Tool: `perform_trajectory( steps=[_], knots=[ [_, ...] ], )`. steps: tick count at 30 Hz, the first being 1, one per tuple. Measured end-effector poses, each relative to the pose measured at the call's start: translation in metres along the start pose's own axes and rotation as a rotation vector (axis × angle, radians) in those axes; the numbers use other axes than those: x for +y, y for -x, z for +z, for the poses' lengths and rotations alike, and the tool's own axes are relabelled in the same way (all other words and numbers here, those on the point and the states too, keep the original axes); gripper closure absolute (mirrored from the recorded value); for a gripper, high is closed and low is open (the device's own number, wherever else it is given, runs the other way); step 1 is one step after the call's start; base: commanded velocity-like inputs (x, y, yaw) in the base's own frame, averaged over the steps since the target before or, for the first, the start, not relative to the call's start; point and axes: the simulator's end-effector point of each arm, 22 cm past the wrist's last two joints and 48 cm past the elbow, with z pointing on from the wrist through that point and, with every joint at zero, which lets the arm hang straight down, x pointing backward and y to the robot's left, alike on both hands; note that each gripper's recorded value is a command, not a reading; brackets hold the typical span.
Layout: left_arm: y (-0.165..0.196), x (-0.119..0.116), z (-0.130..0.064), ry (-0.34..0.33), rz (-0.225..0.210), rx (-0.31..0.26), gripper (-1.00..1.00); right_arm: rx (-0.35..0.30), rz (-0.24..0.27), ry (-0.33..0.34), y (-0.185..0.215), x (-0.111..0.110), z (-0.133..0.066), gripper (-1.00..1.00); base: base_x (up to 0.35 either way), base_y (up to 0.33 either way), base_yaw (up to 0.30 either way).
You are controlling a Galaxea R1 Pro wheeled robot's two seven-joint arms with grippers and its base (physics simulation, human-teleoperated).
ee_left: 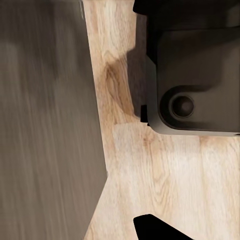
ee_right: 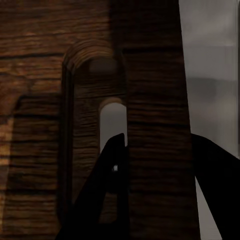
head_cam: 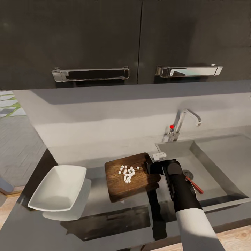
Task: In the kitchen, take the Vidalia onion out of the sink, dice it on the chopping board with the paring knife, put the diced onion into the bowl on the countertop, then place both the paring knife and the chopping board into the sink.
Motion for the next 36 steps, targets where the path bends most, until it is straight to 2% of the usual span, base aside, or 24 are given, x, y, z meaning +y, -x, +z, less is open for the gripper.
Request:
perform_trajectory(
  steps=[29,36],
  knots=[
    [0.018,0.000,0.002,0.000,-0.002,-0.045,-1.00,-0.044,-0.009,-0.007,0.018,0.001,-0.021,1.00,0.000,0.001,0.000],
    [0.022,0.000,0.002,0.000,-0.003,-0.056,-1.00,-0.055,-0.012,-0.010,0.022,0.002,-0.026,1.00,0.000,0.180,0.000]
  ],
)
